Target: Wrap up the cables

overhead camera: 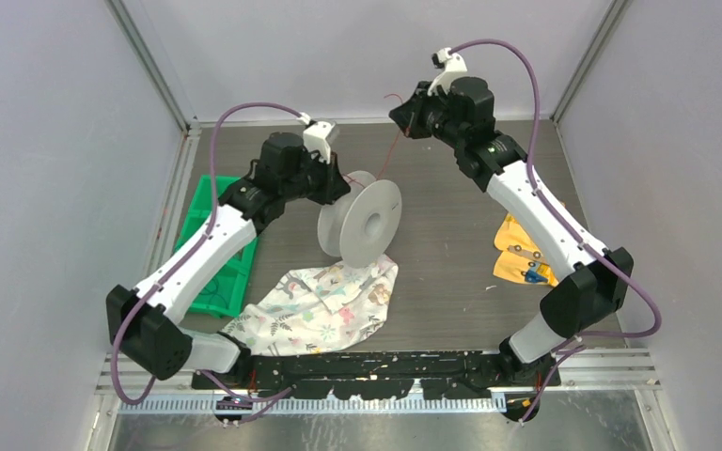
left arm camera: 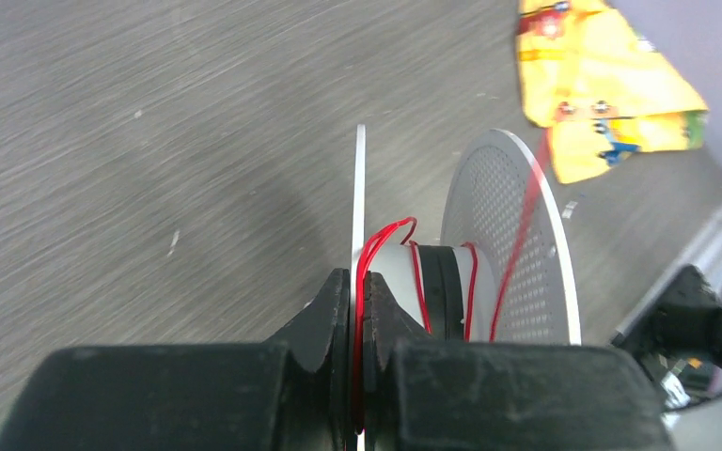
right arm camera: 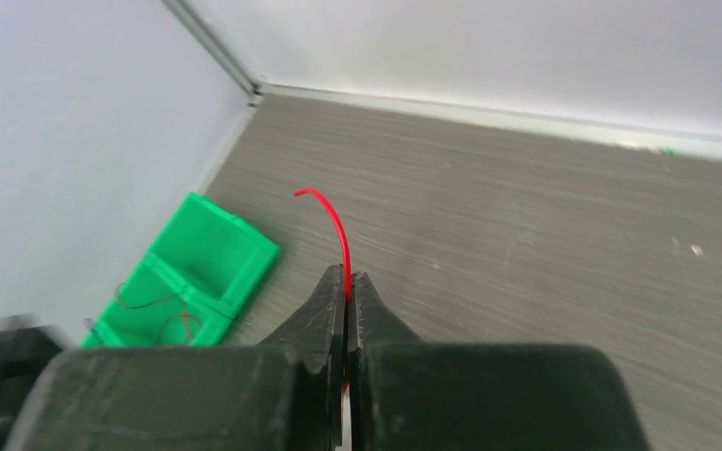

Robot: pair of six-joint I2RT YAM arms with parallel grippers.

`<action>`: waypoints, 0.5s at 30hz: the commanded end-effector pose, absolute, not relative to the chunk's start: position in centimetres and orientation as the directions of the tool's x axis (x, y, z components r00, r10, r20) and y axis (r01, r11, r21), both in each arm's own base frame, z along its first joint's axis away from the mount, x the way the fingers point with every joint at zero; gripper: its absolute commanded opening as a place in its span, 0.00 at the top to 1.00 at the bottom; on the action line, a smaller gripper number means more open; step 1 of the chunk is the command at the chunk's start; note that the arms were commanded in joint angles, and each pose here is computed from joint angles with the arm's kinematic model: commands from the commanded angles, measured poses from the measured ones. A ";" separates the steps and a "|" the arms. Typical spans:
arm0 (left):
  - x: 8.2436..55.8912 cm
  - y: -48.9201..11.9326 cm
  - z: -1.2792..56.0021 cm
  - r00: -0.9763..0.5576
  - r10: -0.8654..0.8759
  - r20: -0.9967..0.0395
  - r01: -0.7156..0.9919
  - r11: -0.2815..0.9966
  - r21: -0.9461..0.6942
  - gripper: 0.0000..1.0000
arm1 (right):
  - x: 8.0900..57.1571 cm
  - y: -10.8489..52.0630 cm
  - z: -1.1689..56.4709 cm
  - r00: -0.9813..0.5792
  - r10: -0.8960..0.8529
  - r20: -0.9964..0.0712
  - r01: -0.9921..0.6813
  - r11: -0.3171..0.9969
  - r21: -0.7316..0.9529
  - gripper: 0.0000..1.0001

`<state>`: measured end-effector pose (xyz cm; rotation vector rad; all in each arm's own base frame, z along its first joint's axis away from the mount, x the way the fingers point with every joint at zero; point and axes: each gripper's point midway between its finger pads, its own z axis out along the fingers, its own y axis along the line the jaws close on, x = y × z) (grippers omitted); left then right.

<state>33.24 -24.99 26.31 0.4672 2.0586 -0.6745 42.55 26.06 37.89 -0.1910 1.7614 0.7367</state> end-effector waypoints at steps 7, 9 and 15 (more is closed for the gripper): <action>31.9 -21.8 44.4 -0.377 -0.401 -0.835 0.687 0.483 -0.543 0.99 | 41.8 24.7 29.8 -0.461 0.255 -0.850 -0.431 0.773 0.465 0.99; 33.1 -20.6 46.1 -0.393 -0.515 -0.762 0.645 0.436 -0.628 1.00 | 41.2 24.7 29.9 -0.447 0.292 -0.845 -0.433 0.756 0.490 1.00; 37.1 -19.6 46.1 -0.441 -0.716 -0.541 0.460 0.337 -0.821 0.99 | 38.1 26.3 30.5 -0.366 0.322 -0.873 -0.500 0.723 0.476 0.99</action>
